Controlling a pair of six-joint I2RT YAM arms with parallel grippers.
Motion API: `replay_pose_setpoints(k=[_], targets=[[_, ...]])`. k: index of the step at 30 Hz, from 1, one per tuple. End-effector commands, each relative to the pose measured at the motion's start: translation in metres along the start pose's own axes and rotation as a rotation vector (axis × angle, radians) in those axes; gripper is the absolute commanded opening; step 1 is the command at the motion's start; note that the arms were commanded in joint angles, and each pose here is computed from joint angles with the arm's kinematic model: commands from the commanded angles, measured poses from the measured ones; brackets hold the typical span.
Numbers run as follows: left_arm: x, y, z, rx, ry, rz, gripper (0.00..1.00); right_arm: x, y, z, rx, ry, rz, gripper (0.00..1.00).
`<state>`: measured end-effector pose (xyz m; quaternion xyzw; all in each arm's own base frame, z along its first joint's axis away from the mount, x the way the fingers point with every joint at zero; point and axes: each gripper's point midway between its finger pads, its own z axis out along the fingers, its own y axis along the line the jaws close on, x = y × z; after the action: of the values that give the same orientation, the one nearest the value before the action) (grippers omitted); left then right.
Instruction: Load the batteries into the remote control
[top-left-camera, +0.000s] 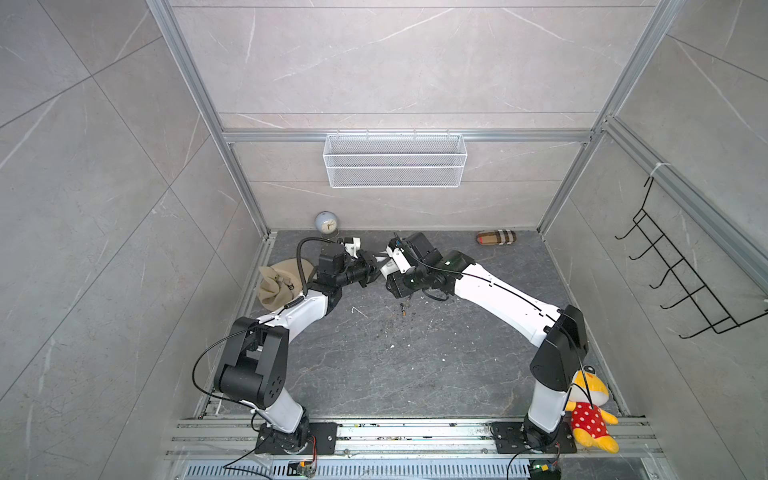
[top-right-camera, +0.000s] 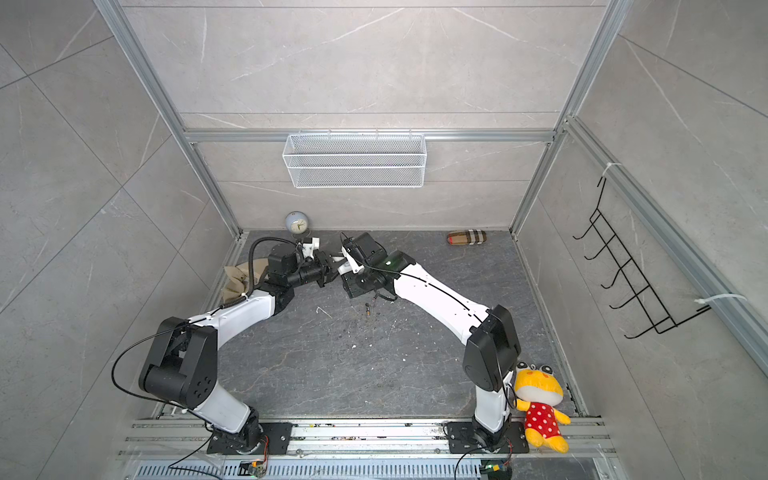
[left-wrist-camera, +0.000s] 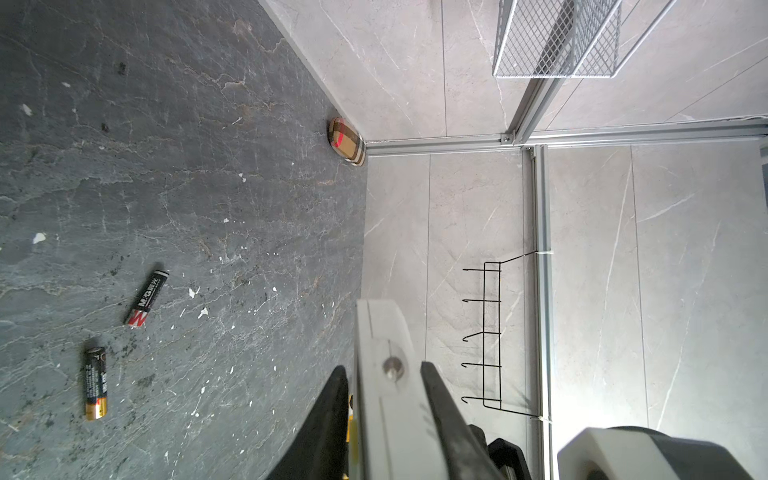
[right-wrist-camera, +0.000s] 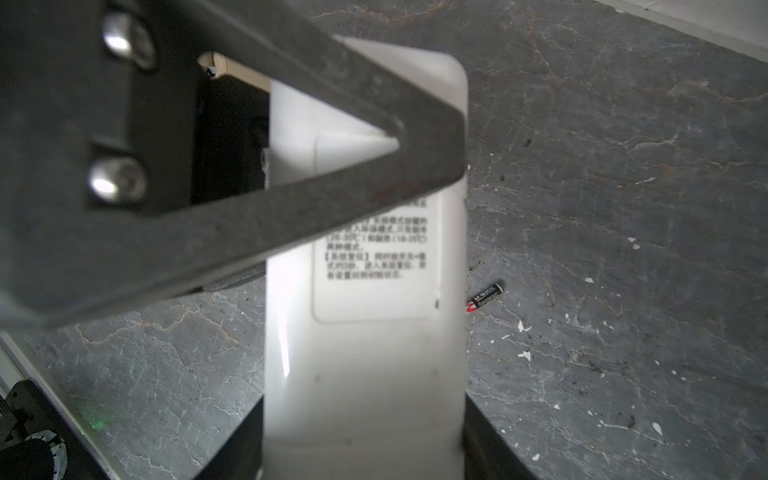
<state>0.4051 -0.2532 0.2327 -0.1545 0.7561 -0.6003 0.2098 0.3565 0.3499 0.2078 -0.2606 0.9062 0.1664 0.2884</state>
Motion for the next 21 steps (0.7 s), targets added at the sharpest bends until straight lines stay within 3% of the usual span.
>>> replay_pose_setpoints(k=[1, 8, 14, 21], targets=[[-0.001, -0.022, -0.003, 0.048, 0.000, 0.054, 0.23, -0.007, 0.004, -0.003, -0.001, -0.020, -0.011, 0.59], [-0.003, -0.012, -0.006, 0.029, -0.026, 0.044, 0.13, -0.006, 0.004, 0.000, -0.001, -0.020, -0.005, 0.63], [-0.021, 0.015, -0.022, -0.017, -0.101, 0.038, 0.04, -0.006, 0.013, 0.001, -0.056, -0.027, 0.034, 0.84], [-0.053, 0.084, -0.045, -0.081, -0.157, 0.052, 0.00, -0.002, 0.028, 0.019, -0.211, -0.076, 0.267, 0.89]])
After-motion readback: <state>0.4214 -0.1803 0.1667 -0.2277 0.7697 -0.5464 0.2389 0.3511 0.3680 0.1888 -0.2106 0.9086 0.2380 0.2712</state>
